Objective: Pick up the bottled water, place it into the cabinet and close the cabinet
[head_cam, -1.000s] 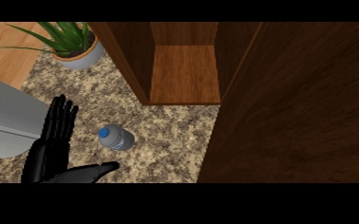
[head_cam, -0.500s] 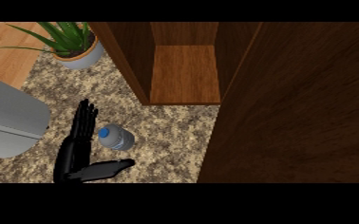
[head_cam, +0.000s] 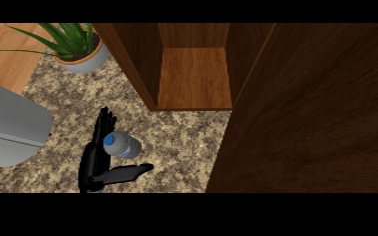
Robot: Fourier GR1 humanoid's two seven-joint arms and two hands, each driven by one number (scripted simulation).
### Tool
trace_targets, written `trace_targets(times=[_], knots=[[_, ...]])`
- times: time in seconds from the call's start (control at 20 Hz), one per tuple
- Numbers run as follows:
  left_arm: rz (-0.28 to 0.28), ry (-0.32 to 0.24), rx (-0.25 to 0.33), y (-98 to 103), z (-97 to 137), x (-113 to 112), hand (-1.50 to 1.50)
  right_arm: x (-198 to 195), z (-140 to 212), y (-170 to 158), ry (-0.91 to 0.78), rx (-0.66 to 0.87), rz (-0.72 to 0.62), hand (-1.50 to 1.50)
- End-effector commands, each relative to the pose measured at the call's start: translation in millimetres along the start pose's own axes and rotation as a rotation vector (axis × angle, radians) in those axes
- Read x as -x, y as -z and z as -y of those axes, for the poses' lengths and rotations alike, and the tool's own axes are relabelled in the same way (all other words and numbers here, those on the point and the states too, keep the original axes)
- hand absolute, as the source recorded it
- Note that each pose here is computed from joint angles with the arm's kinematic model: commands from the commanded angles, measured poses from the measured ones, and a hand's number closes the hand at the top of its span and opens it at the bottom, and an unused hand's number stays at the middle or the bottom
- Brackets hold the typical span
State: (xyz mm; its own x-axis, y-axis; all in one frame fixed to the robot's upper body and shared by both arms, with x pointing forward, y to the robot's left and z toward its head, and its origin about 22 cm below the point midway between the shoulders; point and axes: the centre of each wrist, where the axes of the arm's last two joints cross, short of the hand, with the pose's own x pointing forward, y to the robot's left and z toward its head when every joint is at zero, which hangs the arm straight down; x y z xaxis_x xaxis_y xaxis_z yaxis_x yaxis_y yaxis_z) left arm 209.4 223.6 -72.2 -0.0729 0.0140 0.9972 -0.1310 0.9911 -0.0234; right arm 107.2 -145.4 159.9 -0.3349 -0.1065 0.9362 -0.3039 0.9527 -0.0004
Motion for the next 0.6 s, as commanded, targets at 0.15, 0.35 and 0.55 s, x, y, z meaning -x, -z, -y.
trace_targets(times=[0.15,0.35,0.55], knots=[[-0.008,0.002,-0.019,-2,-8,29,-1.5,-29,6,-10,-0.042,0.02,0.101,-1.5],[0.0,0.007,-0.045,-3,3,35,-1.5,-34,9,-10,-0.055,0.037,0.084,-1.5],[-0.007,0.012,-0.062,-3,-8,57,-1.5,-35,8,-16,-0.031,0.022,0.087,-1.5]])
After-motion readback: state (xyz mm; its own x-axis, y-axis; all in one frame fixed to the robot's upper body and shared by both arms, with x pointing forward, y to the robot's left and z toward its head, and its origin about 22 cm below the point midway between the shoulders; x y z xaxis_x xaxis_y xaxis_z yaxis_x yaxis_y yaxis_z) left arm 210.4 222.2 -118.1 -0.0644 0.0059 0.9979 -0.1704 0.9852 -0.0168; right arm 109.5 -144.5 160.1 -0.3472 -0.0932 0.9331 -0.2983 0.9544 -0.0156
